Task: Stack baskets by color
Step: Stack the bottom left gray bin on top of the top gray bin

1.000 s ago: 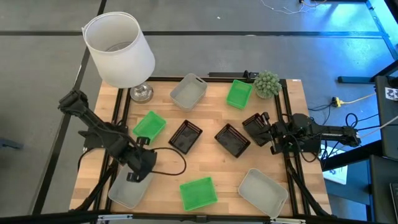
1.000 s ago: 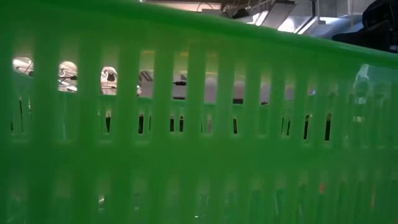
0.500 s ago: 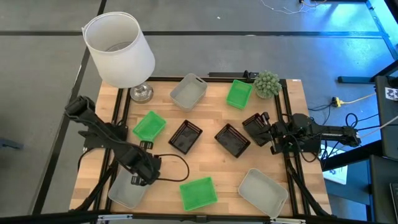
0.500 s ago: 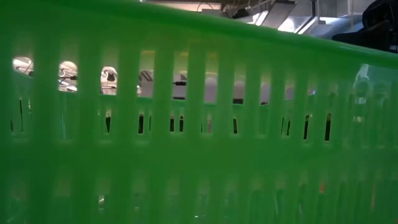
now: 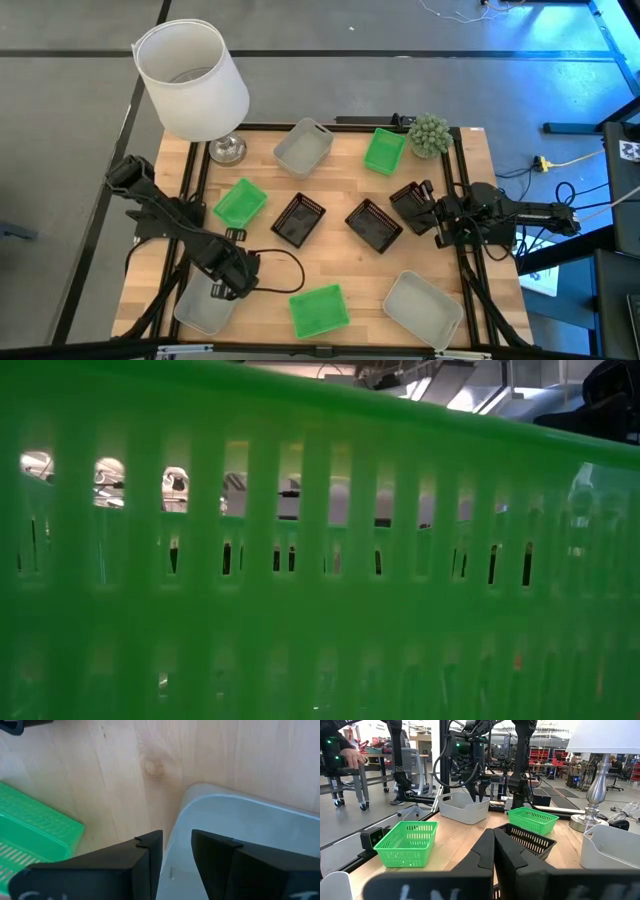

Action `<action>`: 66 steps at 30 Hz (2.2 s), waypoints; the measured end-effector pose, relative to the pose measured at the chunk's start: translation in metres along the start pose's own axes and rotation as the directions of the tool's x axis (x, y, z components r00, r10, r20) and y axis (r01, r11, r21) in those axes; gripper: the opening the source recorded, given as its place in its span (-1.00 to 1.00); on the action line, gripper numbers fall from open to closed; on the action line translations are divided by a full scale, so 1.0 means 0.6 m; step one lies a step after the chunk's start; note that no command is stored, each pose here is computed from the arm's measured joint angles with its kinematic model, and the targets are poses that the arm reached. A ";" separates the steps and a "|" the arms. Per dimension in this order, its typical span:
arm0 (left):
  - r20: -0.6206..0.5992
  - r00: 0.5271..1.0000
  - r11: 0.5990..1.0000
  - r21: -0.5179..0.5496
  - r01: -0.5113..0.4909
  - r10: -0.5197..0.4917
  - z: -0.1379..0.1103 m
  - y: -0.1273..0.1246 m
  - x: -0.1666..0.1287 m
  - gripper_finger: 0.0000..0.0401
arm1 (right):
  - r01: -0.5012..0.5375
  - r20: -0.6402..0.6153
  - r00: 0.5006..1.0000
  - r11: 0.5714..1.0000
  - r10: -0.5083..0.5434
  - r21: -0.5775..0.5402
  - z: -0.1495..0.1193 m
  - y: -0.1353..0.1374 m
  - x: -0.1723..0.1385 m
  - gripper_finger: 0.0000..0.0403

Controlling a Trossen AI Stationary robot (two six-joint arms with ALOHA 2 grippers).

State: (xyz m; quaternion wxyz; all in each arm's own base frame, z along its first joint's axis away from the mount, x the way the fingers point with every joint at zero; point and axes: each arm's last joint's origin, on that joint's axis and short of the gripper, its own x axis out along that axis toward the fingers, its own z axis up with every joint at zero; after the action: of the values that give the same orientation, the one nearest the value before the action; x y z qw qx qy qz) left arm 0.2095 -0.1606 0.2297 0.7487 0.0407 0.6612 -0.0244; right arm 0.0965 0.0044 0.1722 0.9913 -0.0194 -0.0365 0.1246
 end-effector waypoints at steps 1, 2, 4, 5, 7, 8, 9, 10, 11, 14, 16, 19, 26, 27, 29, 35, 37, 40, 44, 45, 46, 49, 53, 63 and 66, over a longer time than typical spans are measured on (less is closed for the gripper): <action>0.001 1.000 1.000 0.000 0.000 0.000 0.000 0.000 0.000 -0.53 | 0.000 0.000 1.000 1.000 0.000 0.000 0.000 0.000 0.000 -1.00; 0.001 1.000 1.000 0.000 0.000 0.000 0.000 0.000 0.000 -0.53 | 0.000 0.000 1.000 1.000 0.000 0.000 0.000 0.000 0.000 -1.00; 0.001 1.000 1.000 -0.004 0.000 0.000 0.000 0.000 0.000 -0.53 | 0.000 0.000 1.000 1.000 0.000 0.001 0.000 0.000 0.000 -1.00; 0.001 1.000 1.000 -0.008 0.000 0.000 0.000 0.000 0.000 -0.53 | 0.000 0.000 1.000 1.000 0.000 0.001 0.000 0.000 0.000 -1.00; 0.003 1.000 1.000 -0.025 0.001 -0.001 0.000 0.000 0.000 -0.53 | 0.000 0.000 1.000 1.000 0.000 -0.001 0.000 0.000 0.000 -1.00; 0.008 1.000 0.999 -0.031 0.004 -0.004 0.001 -0.001 0.001 -0.53 | 0.000 0.000 1.000 1.000 0.000 -0.003 0.000 0.000 0.000 -1.00; 0.014 1.000 0.999 -0.034 0.008 -0.008 0.002 -0.001 0.002 -0.53 | 0.000 0.000 1.000 1.000 0.000 -0.003 0.000 0.000 0.000 -1.00; 0.021 1.000 0.999 -0.035 0.013 -0.013 0.002 -0.002 0.004 -0.53 | 0.000 0.000 1.000 1.000 0.000 -0.003 0.000 0.000 0.000 -1.00; 0.029 0.999 0.999 -0.036 0.019 -0.018 0.003 -0.003 0.006 -0.53 | 0.000 -0.001 1.000 1.000 0.000 -0.003 0.000 0.000 0.000 -1.00; 0.032 0.999 0.999 -0.043 0.028 -0.026 0.000 -0.002 0.017 -0.53 | 0.000 0.000 1.000 1.000 0.000 -0.002 0.000 0.000 0.000 -1.00; 0.021 1.000 0.998 -0.060 0.019 -0.017 -0.004 0.000 0.026 -0.53 | 0.000 0.000 1.000 1.000 0.000 -0.002 0.000 0.000 0.000 -1.00; -0.001 1.000 0.998 -0.061 0.003 -0.003 -0.012 0.004 0.039 -0.53 | 0.000 0.000 1.000 1.000 0.000 -0.001 0.000 0.000 0.000 -1.00; 0.035 0.999 0.999 -0.033 0.033 -0.032 -0.017 0.004 0.068 -0.54 | 0.001 0.000 1.000 1.000 -0.001 -0.002 0.000 0.000 0.000 -1.00; 0.040 0.998 0.999 -0.020 0.044 -0.043 -0.017 0.004 0.070 -0.55 | 0.001 -0.001 1.000 1.000 -0.001 -0.003 0.000 0.000 0.000 -1.00; 0.044 0.997 0.998 -0.011 0.057 -0.057 -0.015 0.005 0.072 -0.61 | 0.001 0.000 1.000 1.000 -0.001 -0.002 0.000 0.000 0.000 -1.00; 0.027 0.997 0.989 -0.125 0.079 -0.076 -0.003 0.026 0.074 -0.96 | 0.001 0.000 1.000 1.000 -0.001 -0.004 0.000 0.000 0.000 -1.00; 0.034 0.997 0.982 -0.172 0.080 -0.075 0.002 0.035 0.074 -0.98 | 0.001 -0.001 1.000 1.000 -0.001 -0.003 0.000 0.000 0.000 -1.00; 0.046 0.996 0.977 -0.195 0.081 -0.073 0.013 0.049 0.068 -0.99 | 0.002 -0.001 1.000 1.000 -0.002 0.004 0.000 0.000 0.000 -1.00; 0.094 0.990 0.977 -0.176 0.117 -0.101 0.039 0.059 0.044 -1.00 | 0.021 -0.002 1.000 1.000 -0.021 0.000 0.001 -0.001 0.000 -1.00; 0.102 0.990 0.978 -0.170 0.118 -0.102 0.045 0.062 0.035 -1.00 | 0.021 -0.001 1.000 1.000 -0.021 0.008 0.003 -0.001 -0.001 -1.00; 0.111 0.988 0.980 -0.159 0.120 -0.103 0.050 0.064 0.027 -1.00 | 0.028 0.003 1.000 0.999 -0.028 0.021 0.008 -0.001 -0.001 -1.00; 0.144 0.984 0.983 -0.133 0.128 -0.108 0.069 0.073 -0.005 -1.00 | 0.080 -0.015 0.997 0.995 -0.079 0.060 0.027 -0.003 -0.005 -1.00; 0.165 0.982 0.984 -0.140 0.114 -0.090 0.088 0.093 -0.050 -1.00 | 0.123 -0.096 0.989 0.988 -0.114 0.091 0.061 -0.003 -0.013 -1.00; 0.373 0.926 0.989 -0.149 0.006 0.051 0.129 0.176 -0.214 -1.00 | 0.256 -0.258 0.945 0.948 -0.203 0.189 0.165 -0.011 -0.017 -1.00; 0.431 0.898 0.988 -0.152 -0.022 0.086 0.134 0.212 -0.250 -1.00 | 0.282 -0.332 0.920 0.939 -0.206 0.199 0.188 -0.013 -0.013 -1.00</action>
State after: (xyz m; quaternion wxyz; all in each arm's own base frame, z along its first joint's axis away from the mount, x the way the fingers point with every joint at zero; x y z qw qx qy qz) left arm 0.2818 -0.0437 0.3919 0.8790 -0.0015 0.4755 0.0356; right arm 0.0824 -0.0017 0.2844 0.9875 0.0877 0.1310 -0.0016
